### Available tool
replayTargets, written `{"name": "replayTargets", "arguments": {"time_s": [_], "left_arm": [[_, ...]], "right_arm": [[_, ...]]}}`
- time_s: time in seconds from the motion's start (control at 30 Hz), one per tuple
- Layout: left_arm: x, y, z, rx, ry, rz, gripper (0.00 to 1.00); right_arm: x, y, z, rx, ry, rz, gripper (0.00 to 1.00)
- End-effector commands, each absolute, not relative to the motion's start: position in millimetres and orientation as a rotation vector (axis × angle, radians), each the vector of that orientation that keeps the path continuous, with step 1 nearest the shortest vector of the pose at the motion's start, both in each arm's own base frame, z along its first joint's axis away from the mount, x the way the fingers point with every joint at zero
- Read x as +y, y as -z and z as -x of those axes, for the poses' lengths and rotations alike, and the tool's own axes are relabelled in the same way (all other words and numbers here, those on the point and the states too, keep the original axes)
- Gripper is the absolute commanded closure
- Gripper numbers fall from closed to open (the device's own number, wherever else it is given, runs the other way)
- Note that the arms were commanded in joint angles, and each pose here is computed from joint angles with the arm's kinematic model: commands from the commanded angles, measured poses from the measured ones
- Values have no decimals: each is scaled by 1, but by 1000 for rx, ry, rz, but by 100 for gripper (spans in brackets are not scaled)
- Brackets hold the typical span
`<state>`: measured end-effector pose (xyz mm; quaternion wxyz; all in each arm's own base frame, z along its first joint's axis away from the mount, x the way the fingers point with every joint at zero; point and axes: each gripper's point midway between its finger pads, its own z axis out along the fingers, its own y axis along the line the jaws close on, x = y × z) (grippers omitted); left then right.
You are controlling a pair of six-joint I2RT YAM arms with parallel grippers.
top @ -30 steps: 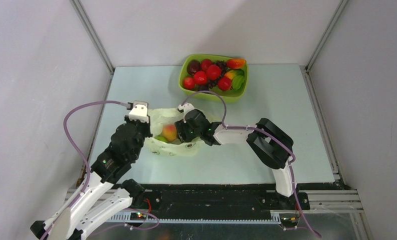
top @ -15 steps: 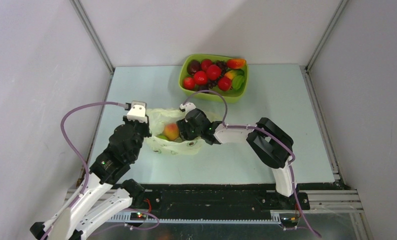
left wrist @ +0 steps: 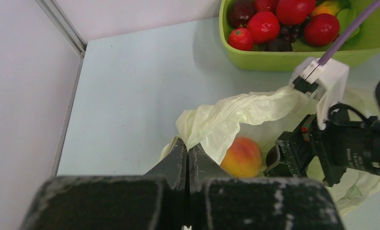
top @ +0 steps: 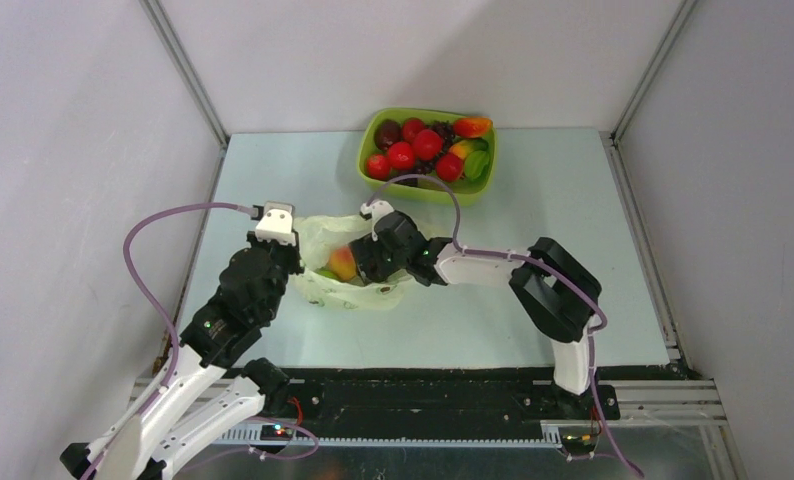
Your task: Place the fake fruits into the plastic bag and tie a complex knot
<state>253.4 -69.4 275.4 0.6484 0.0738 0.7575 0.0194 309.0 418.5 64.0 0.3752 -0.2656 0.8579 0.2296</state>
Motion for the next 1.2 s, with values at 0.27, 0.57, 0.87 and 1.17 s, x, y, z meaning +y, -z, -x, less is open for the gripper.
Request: {"name": "replayTargets", "arguments": {"time_s": [0.27,0.57,0.87,1.17], "left_arm": [[-67,-293,-256,1679,-40,-133,100],[-69,-289,-259,1695,-50,-142,100],[-68,-289,-259,1695,-53,-139,100],[-68,-290,-258,1694,-53,-139,100]], "right_arm": [[411,-185,-276,1989,-796,815,1],[356,-238,-296,1935,-719,716,2],[293,-245,-374,1922,-564,492,1],[258,-214,-466,2015,-247,350,1]]}}
